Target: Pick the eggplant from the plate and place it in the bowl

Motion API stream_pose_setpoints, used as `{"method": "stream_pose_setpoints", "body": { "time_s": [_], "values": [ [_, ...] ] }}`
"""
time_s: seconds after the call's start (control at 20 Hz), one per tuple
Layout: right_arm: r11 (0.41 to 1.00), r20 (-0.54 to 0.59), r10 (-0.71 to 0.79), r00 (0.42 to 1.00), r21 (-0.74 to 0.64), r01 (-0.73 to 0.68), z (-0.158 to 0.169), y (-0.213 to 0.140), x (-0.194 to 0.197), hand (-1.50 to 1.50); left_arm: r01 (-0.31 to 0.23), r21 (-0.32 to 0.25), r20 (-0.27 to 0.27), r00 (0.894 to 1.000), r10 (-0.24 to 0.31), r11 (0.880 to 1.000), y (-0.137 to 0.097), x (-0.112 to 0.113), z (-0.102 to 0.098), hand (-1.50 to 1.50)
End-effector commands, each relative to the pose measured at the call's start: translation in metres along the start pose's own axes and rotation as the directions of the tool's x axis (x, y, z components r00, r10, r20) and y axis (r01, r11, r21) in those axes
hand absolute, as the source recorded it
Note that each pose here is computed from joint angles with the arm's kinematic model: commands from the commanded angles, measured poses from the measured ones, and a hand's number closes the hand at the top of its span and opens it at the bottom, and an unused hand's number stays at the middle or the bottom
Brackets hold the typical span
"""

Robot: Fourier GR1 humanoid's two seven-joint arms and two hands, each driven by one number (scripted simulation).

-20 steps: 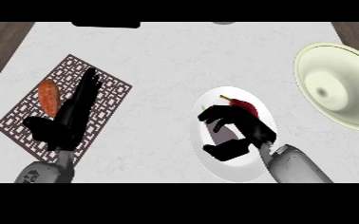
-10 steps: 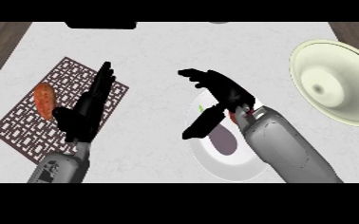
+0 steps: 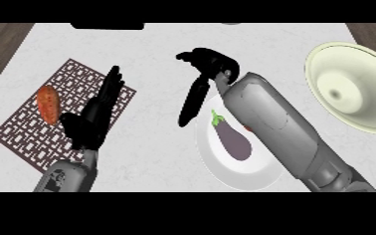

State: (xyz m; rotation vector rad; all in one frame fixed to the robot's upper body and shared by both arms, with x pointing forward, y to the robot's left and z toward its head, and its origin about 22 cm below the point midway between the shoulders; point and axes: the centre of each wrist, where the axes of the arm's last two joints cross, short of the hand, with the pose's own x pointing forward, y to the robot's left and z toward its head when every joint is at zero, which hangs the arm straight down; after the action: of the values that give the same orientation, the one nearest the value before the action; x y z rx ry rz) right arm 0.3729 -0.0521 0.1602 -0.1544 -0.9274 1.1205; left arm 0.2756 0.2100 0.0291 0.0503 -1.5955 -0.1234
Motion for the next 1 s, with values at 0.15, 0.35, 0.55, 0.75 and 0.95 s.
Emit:
{"method": "stream_pose_setpoints", "body": {
  "time_s": [0.15, 0.35, 0.55, 0.75, 0.95],
  "values": [
    [0.98, -0.21, 0.116, 0.971, 0.181, -0.077, -0.028, -0.003, -0.006, -1.5, -0.004, 0.004, -0.004, 1.0, 0.004, 1.0, 0.003, 0.011, -0.008, 0.0],
    [0.964, -0.273, 0.189, 0.943, 0.236, -0.125, -0.038, 0.009, -0.007, -1.5, 0.012, 0.02, -0.003, 1.0, -0.012, 1.0, 0.008, -0.001, -0.001, 0.0],
    [0.954, -0.272, 0.178, 0.946, 0.283, -0.099, -0.042, 0.001, -0.042, -1.5, 0.004, 0.022, -0.007, 1.0, -0.004, 1.0, 0.011, 0.012, 0.0, 0.0],
    [0.952, -0.26, 0.154, 0.953, 0.298, -0.073, -0.038, 0.002, -0.032, -1.5, 0.006, 0.023, 0.005, 1.0, -0.006, 1.0, 0.006, -0.01, 0.013, 0.0],
    [0.965, -0.246, 0.082, 0.966, 0.262, -0.015, -0.027, 0.013, -0.048, -1.5, -0.006, 0.023, -0.012, 1.0, 0.007, 1.0, 0.027, -0.01, 0.005, 0.0]
  ]
}}
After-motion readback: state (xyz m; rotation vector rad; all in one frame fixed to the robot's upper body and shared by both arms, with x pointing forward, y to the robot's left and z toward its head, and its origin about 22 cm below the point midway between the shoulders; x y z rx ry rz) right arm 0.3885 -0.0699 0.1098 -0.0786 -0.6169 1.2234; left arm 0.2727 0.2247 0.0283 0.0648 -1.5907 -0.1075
